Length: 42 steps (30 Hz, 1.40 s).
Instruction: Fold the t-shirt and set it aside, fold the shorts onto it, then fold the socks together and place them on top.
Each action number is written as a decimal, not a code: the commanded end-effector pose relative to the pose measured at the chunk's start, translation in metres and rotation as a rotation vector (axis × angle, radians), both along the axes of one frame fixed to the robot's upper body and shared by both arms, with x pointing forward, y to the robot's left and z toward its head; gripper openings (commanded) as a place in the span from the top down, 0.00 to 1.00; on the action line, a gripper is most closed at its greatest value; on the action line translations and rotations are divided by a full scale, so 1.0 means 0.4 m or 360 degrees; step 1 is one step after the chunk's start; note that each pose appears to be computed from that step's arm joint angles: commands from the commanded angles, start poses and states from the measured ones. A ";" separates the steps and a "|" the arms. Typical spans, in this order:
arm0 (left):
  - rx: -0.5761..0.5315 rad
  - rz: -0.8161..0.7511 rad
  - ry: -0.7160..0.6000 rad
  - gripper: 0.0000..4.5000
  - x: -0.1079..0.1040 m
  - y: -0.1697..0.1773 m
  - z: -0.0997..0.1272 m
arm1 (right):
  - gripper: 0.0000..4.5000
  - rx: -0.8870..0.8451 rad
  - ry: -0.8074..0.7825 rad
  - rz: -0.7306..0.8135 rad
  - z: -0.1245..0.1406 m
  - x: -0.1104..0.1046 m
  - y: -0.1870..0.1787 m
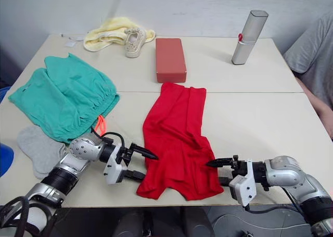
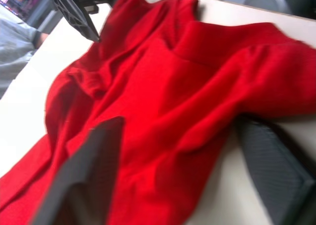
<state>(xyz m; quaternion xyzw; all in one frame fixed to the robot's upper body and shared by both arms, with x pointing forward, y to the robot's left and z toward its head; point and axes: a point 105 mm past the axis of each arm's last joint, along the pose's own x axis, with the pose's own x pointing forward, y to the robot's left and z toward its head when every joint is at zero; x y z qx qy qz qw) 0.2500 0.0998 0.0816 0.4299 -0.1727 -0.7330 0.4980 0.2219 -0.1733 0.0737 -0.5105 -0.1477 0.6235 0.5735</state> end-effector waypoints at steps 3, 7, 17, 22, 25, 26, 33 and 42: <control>0.0092 -0.0051 0.0064 0.62 -0.025 0.014 -0.020 | 0.83 -0.0023 0.0036 0.0035 -0.008 -0.017 0.005; 0.0132 -0.0035 0.0143 0.91 -0.043 0.041 -0.024 | 1.00 -0.0017 0.0048 0.0020 -0.005 -0.032 -0.004; 0.0082 0.0064 0.0362 0.99 -0.111 0.087 -0.007 | 1.00 0.0069 0.0120 -0.0002 0.022 -0.093 0.012; 0.0027 0.0159 0.0428 0.99 -0.142 0.101 0.000 | 1.00 0.0083 0.0170 -0.0046 0.018 -0.116 0.012; 0.0024 0.0174 0.0482 0.99 -0.166 0.107 0.000 | 1.00 0.0093 0.0215 -0.0059 0.018 -0.131 0.010; 0.0009 0.0188 0.0508 0.99 -0.170 0.107 0.003 | 1.00 0.0108 0.0242 -0.0060 0.021 -0.137 0.011; -0.0135 0.0505 0.0976 0.99 -0.123 0.112 0.057 | 1.00 0.0345 0.0486 -0.0232 0.111 -0.107 0.031; -0.0390 0.0959 0.1503 0.99 0.050 0.113 0.120 | 1.00 0.0695 0.0721 -0.0617 0.218 0.092 0.043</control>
